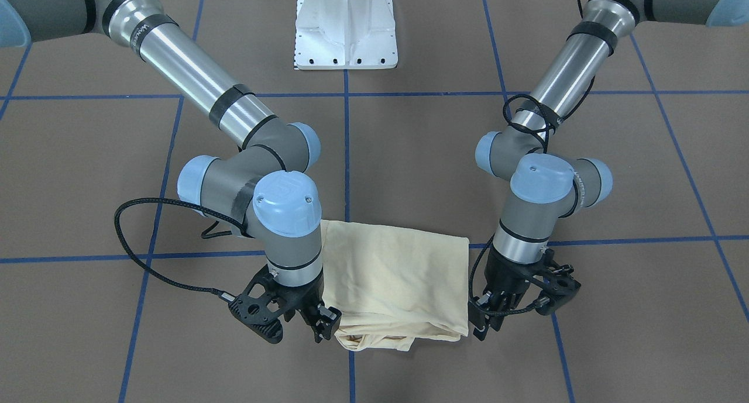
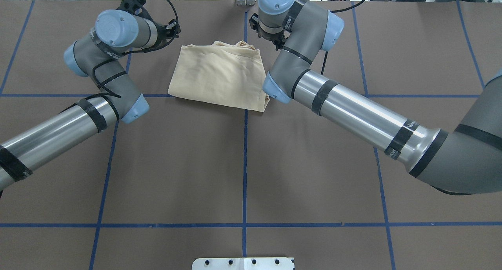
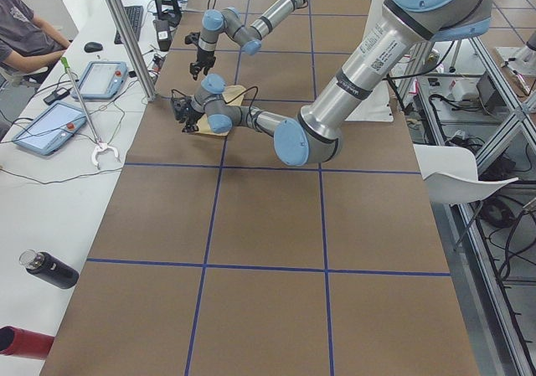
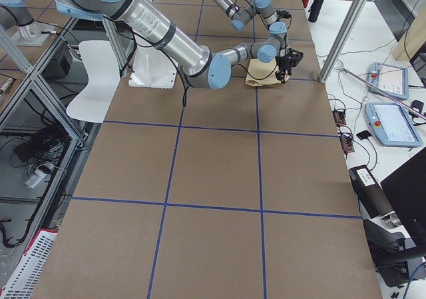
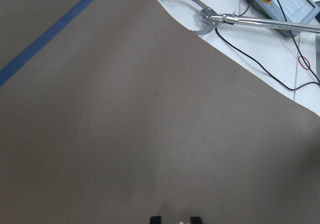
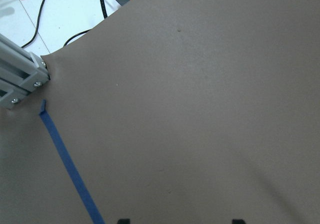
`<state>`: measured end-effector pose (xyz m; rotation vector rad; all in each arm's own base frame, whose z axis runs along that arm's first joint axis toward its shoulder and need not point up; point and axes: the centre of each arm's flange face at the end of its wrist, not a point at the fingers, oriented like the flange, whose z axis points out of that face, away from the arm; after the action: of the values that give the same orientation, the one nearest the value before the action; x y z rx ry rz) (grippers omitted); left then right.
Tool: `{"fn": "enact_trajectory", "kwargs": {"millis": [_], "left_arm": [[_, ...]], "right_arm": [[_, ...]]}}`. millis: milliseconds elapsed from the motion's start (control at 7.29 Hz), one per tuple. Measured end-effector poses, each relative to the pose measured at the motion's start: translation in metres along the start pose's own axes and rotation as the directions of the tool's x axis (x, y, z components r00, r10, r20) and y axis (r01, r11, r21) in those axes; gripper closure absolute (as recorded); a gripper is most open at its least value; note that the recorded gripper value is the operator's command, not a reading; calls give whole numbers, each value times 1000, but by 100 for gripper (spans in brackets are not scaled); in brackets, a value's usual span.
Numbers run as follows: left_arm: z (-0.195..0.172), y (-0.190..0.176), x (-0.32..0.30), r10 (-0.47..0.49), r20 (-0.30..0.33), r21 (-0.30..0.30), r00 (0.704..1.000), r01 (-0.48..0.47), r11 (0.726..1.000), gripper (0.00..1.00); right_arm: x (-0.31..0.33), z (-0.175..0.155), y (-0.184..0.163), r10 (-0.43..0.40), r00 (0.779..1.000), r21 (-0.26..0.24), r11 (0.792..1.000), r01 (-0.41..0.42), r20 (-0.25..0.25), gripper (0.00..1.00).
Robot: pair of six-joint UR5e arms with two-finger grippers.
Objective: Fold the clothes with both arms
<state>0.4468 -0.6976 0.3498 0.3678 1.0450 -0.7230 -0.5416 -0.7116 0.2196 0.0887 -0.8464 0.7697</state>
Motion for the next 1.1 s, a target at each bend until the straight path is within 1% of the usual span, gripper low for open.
{"fn": "enact_trajectory", "kwargs": {"millis": [137, 275, 412, 549, 686, 824, 961, 1098], "left_arm": [[-10, -17, -4, 37, -12, -3, 999, -38, 999, 46], [-25, -28, -23, 108, -26, -28, 994, -109, 994, 46], [-49, -37, -52, 222, -47, -47, 974, -224, 973, 46], [-73, -42, -81, 343, -67, -62, 937, -347, 936, 26], [-100, -52, -119, 455, -88, -85, 886, -462, 883, 0], [-130, -70, -160, 539, -102, -100, 836, -548, 831, 0], [-166, -97, -207, 611, -103, -103, 785, -620, 778, 0], [-202, -130, -257, 683, -99, -106, 724, -690, 716, 0]], "right_arm": [[16, -15, -26, 22, 1000, -28, 999, -22, 14, 0], [54, -29, -56, 32, 999, -47, 998, -32, 12, 0], [107, -39, -87, 1, 1000, -51, 999, -1, 0, 0], [164, -50, -120, -83, 996, -47, 996, 82, -21, 0], [227, -69, -159, -208, 977, -51, 977, 206, -52, 0], [283, -93, -200, -332, 940, -76, 942, 326, -82, 0], [337, -123, -246, -446, 890, -125, 892, 434, -95, 0], [387, -153, -290, -534, 842, -182, 838, 514, -79, 0]]}}
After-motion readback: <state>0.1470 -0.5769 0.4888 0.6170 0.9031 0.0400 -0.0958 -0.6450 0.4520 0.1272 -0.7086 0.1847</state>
